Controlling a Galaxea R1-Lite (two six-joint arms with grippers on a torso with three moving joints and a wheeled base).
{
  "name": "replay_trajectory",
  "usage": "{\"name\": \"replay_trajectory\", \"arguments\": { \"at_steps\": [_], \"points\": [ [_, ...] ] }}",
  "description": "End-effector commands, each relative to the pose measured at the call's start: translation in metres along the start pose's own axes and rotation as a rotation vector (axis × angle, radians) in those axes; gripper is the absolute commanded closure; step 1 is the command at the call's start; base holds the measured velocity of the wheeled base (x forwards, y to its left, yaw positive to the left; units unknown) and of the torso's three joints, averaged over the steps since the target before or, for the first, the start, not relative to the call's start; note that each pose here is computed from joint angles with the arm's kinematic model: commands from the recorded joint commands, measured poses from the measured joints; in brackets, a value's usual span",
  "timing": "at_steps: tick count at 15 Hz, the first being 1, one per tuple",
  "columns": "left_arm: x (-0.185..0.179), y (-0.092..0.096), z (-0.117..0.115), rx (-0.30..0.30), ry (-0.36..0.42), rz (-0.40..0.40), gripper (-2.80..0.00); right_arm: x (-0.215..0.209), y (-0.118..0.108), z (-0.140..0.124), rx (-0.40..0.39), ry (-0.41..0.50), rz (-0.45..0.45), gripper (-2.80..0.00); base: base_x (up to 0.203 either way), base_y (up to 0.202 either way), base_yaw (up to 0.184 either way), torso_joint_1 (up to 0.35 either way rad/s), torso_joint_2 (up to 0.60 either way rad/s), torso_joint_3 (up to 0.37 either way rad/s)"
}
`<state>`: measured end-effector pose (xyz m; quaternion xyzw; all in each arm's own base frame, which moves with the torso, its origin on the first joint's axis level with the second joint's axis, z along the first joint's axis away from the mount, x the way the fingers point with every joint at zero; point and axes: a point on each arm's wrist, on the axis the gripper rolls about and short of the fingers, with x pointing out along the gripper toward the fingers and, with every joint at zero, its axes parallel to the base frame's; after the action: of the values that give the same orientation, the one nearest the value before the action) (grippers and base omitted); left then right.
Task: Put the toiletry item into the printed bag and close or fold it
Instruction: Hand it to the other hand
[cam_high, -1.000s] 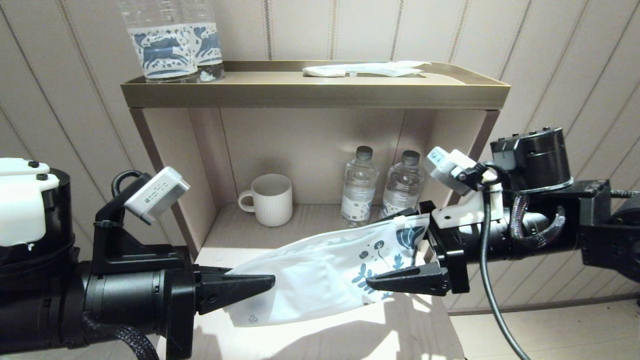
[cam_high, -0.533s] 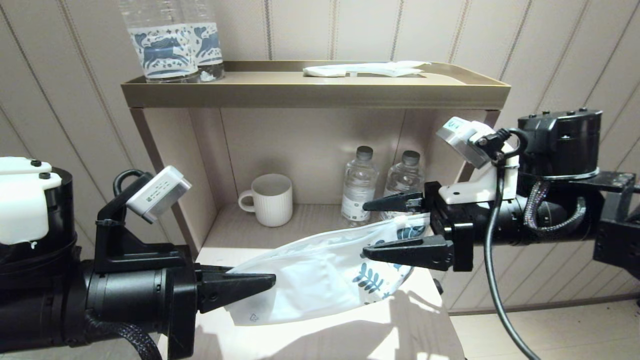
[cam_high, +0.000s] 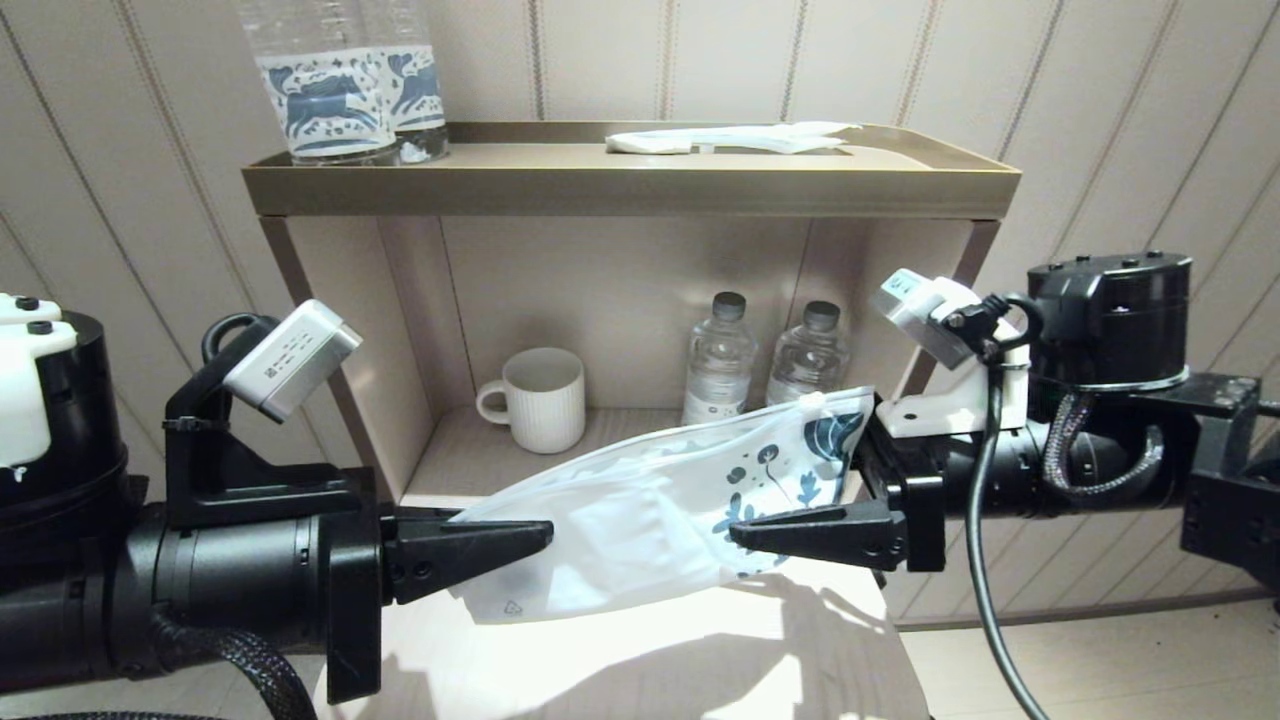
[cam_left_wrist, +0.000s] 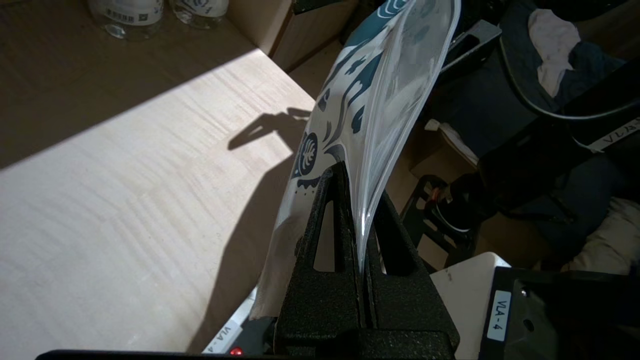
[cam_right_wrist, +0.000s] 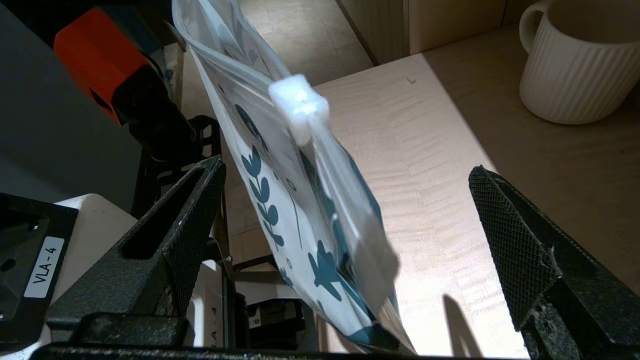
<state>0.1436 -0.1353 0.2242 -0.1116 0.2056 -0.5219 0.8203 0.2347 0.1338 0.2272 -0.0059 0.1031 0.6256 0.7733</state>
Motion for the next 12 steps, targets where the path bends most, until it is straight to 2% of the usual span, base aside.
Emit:
{"name": "replay_trajectory", "arguments": {
  "at_steps": [1, 10, 11, 12],
  "points": [
    [-0.0033, -0.0013, -0.0015, 0.001, -0.004, -0.005, 0.0, 0.0003, 0.0, 0.0026, 0.01, -0.007, 0.006, -2.8, 0.0, 0.0, 0.0, 0.0, 0.0, 0.0],
    [0.0002, 0.0002, -0.0019, -0.006, 0.011, -0.019, 0.0, 0.0002, 0.0008, 0.0094, 0.004, -0.024, 0.009, -2.8, 0.0, 0.0, 0.0, 0.0, 0.0, 0.0],
    [0.0002, 0.0003, -0.0023, -0.007, 0.013, -0.021, 0.0, -0.0009, 0.0013, 0.0102, -0.001, -0.027, 0.001, 0.0, 0.0, 0.0, 0.0, 0.0, 0.0, 0.0],
    [0.0002, 0.0005, -0.0032, -0.006, 0.016, -0.021, 0.0, -0.0011, 0.0016, 0.0114, -0.007, -0.032, -0.021, 0.0, 0.0, 0.0, 0.0, 0.0, 0.0, 0.0]
  ]
}}
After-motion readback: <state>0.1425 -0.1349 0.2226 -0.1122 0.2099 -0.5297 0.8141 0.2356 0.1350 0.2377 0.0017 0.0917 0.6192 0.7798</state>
